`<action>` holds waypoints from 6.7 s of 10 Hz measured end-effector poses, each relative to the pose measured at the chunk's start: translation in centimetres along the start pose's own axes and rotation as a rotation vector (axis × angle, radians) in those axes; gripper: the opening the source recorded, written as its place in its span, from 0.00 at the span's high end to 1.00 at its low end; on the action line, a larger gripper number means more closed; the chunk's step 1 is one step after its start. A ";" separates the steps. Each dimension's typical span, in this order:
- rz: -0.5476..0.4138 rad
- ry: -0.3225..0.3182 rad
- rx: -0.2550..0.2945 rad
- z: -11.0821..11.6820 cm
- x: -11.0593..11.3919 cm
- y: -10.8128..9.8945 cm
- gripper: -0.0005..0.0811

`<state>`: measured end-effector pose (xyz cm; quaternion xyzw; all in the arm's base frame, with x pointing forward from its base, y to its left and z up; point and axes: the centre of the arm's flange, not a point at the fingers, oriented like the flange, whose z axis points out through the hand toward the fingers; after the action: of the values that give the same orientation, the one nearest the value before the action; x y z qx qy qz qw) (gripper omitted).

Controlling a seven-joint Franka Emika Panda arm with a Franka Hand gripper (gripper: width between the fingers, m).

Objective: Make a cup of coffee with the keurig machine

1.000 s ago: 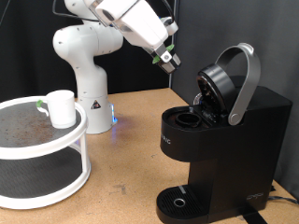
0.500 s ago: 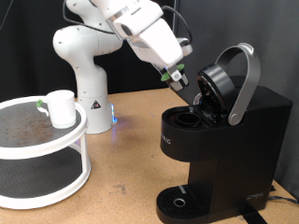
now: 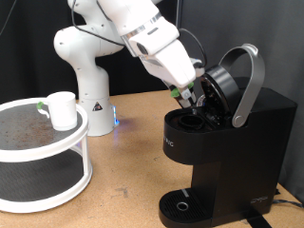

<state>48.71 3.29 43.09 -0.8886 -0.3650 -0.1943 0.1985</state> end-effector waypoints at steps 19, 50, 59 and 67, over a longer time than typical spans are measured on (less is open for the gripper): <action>0.077 -0.087 0.000 5.5 0.2 0.3 0.19; 0.105 0.250 0.234 -6.1 9.8 -6.7 0.01; 0.059 0.144 0.195 0.7 17.0 -12.9 0.01; 0.010 0.088 0.154 2.9 15.5 -11.8 0.71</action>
<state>50.90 21.33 50.69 -0.8632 -0.3652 -0.2035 0.2830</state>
